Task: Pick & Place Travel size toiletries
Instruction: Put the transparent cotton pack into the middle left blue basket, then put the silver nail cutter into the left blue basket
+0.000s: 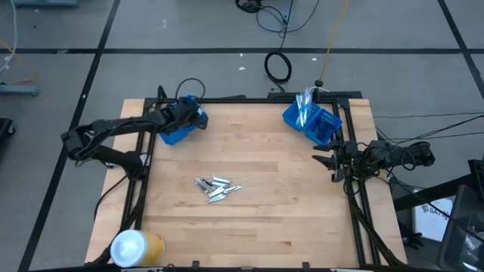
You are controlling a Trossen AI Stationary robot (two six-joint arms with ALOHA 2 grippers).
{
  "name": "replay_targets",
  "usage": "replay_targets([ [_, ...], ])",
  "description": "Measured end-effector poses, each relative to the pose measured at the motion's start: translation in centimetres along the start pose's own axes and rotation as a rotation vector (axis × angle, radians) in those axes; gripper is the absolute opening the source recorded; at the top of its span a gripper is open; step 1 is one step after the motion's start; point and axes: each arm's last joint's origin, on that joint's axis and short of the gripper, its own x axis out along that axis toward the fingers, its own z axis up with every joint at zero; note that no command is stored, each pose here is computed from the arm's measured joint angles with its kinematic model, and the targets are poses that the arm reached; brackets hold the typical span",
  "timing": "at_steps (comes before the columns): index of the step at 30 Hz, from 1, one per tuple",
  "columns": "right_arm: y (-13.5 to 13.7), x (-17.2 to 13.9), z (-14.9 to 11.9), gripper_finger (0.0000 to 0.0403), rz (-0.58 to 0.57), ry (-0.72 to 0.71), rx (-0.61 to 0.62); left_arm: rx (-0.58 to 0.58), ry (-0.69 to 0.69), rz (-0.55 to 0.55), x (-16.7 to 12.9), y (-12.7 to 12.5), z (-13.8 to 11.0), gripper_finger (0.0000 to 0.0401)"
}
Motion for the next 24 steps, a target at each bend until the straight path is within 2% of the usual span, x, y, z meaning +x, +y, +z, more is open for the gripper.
replay_targets([
  [3,0.0,0.0,0.0,0.0139,0.000,0.000,0.000,-0.003,0.005,-0.064,-0.7,0.0,0.2,0.0175],
  [10,0.0,0.0,0.0,0.0139,0.003,0.002,0.000,0.016,0.065,-0.416,-3.5,-1.1,0.2,0.0223],
  [17,0.0,0.0,0.0,0.0139,0.004,0.004,-0.001,0.290,0.031,-0.665,-7.8,-4.7,-2.0,0.0228],
  [21,0.0,0.0,0.0,0.0139,0.004,0.004,0.000,0.419,0.080,-0.762,-9.9,-6.5,-4.4,0.0228],
  [24,0.0,0.0,0.0,0.0139,0.004,0.004,0.000,0.518,0.184,-0.777,-11.0,-7.1,-6.8,0.0228],
])
